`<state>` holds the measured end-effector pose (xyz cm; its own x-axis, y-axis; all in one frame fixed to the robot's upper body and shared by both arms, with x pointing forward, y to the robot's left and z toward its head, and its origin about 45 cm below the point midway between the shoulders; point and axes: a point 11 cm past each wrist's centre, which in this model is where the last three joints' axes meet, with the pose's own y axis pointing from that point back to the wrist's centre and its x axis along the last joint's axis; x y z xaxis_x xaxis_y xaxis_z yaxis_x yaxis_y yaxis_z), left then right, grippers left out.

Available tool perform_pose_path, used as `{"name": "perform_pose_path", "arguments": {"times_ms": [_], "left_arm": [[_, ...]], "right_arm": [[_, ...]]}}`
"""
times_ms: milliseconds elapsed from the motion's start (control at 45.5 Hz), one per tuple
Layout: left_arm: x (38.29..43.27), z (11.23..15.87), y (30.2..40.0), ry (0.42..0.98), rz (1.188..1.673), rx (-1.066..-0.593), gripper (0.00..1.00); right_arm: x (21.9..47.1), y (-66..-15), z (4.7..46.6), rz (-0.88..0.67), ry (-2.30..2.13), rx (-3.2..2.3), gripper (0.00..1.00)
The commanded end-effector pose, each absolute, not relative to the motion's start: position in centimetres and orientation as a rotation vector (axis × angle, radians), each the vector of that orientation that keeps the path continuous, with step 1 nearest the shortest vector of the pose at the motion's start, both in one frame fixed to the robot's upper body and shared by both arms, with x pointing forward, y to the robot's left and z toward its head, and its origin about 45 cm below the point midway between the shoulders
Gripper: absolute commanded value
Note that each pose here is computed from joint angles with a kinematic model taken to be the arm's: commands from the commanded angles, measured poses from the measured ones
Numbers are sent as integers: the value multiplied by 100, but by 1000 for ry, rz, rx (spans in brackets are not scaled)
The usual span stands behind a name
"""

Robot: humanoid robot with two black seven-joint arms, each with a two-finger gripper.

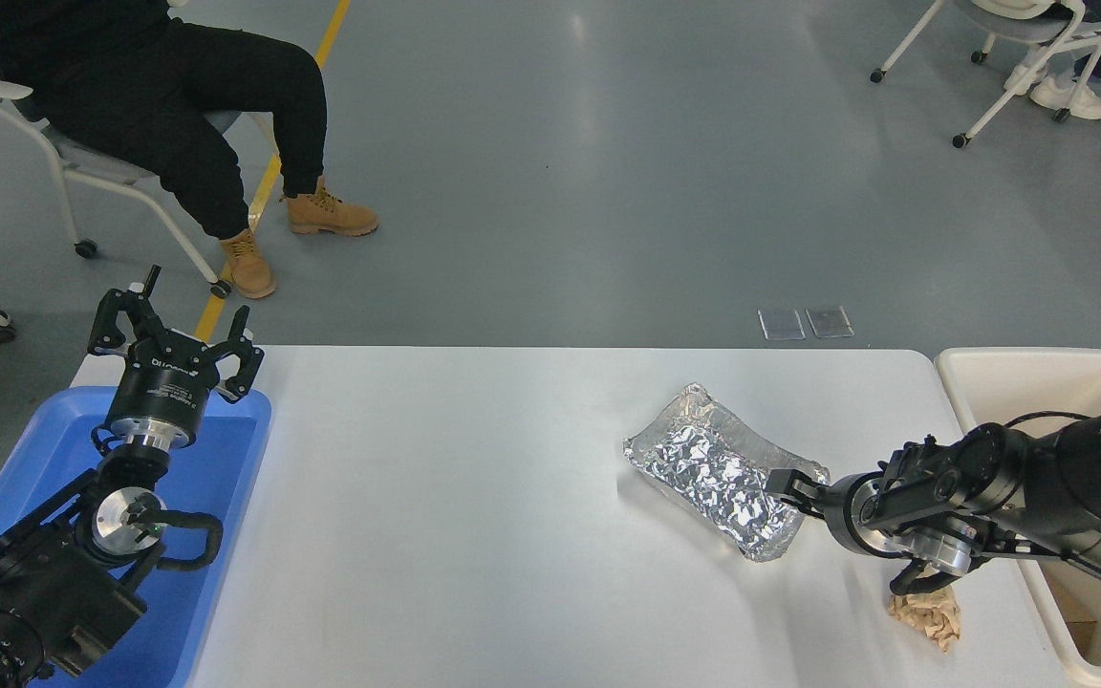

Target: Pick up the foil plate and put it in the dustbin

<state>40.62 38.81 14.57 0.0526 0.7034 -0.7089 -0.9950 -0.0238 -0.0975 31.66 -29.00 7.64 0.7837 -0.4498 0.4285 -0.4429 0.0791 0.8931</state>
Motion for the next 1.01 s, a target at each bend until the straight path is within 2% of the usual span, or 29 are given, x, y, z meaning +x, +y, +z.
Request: {"name": "perform_pose_path", "arguments": {"times_ms": [0,44,88,110,132,308,330,396,462,571,791,989], "left_arm": [[4063,1457,3882,537,1465,-697,99],[4063,1458,3881,537,1463,-697,99],[4063,1458,3881,537,1463,-697,99],[4063,1458,3881,537,1463,-697,99],[4063,1458,3881,537,1463,-697,99],[4063,1458,3881,537,1463,-697,99],[4063,1458,3881,537,1463,-697,99],[4063,1458,3881,537,1463,-697,99],[4063,1458,3881,537,1463,-697,99],[4063,1458,3881,537,1463,-697,99],[4063,1458,3881,537,1463,-697,99],[4062,1457,3879,537,1463,-696,99]], "right_arm": [[3127,-2845,596,17,-770,1527,83],[3092,-2844,561,15,-767,1523,69],[3092,-2858,546,20,-775,1517,44],[3096,-2872,539,24,-781,1513,34],[3115,-2879,538,30,-789,1511,31],[3125,-2861,509,41,-794,1512,30],[3124,-2854,507,41,-793,1513,21],[3121,-2831,502,42,-788,1518,17],[3119,-2819,499,43,-785,1519,5],[3130,-2805,513,34,-791,1523,0],[3241,-2815,663,26,-814,1525,0],[3478,-3003,1104,14,-840,1538,0]]}}
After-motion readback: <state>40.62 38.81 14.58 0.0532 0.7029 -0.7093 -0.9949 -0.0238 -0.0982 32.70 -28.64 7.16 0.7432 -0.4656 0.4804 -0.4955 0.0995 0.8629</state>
